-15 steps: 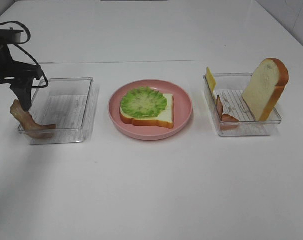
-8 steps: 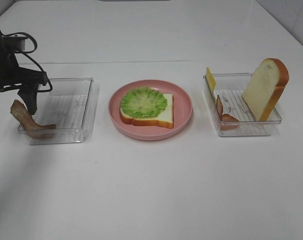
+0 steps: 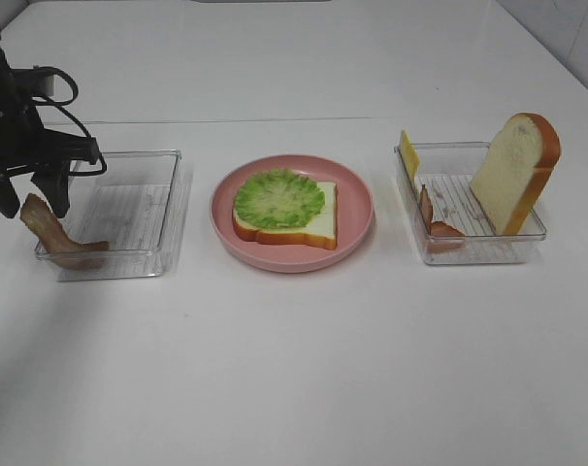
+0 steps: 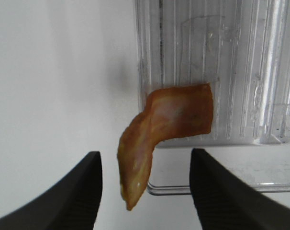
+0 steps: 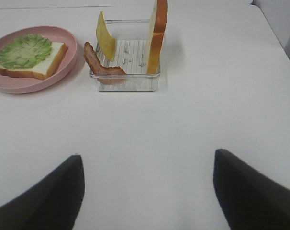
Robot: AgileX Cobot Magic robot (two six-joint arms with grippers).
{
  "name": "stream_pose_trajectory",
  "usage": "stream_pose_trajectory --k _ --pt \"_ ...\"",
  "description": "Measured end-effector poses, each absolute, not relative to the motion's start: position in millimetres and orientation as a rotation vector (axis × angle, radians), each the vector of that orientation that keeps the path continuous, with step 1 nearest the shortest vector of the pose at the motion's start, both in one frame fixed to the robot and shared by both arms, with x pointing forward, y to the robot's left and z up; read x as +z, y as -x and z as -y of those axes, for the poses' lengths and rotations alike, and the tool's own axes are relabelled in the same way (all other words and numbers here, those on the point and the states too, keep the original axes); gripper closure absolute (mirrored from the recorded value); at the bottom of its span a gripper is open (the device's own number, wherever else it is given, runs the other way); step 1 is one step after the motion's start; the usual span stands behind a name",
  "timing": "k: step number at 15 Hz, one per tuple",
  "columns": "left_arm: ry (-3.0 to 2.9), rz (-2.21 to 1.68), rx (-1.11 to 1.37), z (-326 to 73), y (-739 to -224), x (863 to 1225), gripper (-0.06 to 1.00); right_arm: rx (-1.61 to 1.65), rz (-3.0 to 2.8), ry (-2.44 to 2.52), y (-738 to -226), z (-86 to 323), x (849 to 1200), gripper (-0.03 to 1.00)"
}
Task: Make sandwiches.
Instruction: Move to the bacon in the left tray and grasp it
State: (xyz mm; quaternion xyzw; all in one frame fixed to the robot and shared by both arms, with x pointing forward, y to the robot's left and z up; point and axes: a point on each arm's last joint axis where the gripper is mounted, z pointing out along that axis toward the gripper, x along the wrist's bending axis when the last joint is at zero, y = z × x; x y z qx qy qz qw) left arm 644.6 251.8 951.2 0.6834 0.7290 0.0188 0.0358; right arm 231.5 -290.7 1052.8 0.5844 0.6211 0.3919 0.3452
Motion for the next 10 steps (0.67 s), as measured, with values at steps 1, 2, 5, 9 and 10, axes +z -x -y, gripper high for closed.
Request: stream_pose_trajectory --k 1,2,5,9,10 --pt "-2.103 -2.243 0.052 -251.8 -644.8 949.2 0.42 1.018 -1.612 -1.517 -231.5 290.7 1052.8 0.26" --pt "-2.11 -2.251 0.041 -251.7 -645.3 944.3 0.42 1.018 -1.612 -1.517 -231.5 290.7 1052.8 0.26" --pt "-2.115 -2.257 0.032 -251.7 -645.6 939.9 0.5 1.018 -1.612 -1.517 -231.5 290.7 1052.8 0.26" --pt "-2.11 -2.251 0.041 -251.5 -646.8 939.2 0.8 1.018 -1.612 -1.517 -231.5 290.7 1052.8 0.26" --pt "-2.109 -2.25 0.042 -251.5 -646.9 939.2 0.84 1.018 -1.612 -1.517 -231.5 290.7 1052.8 0.26"
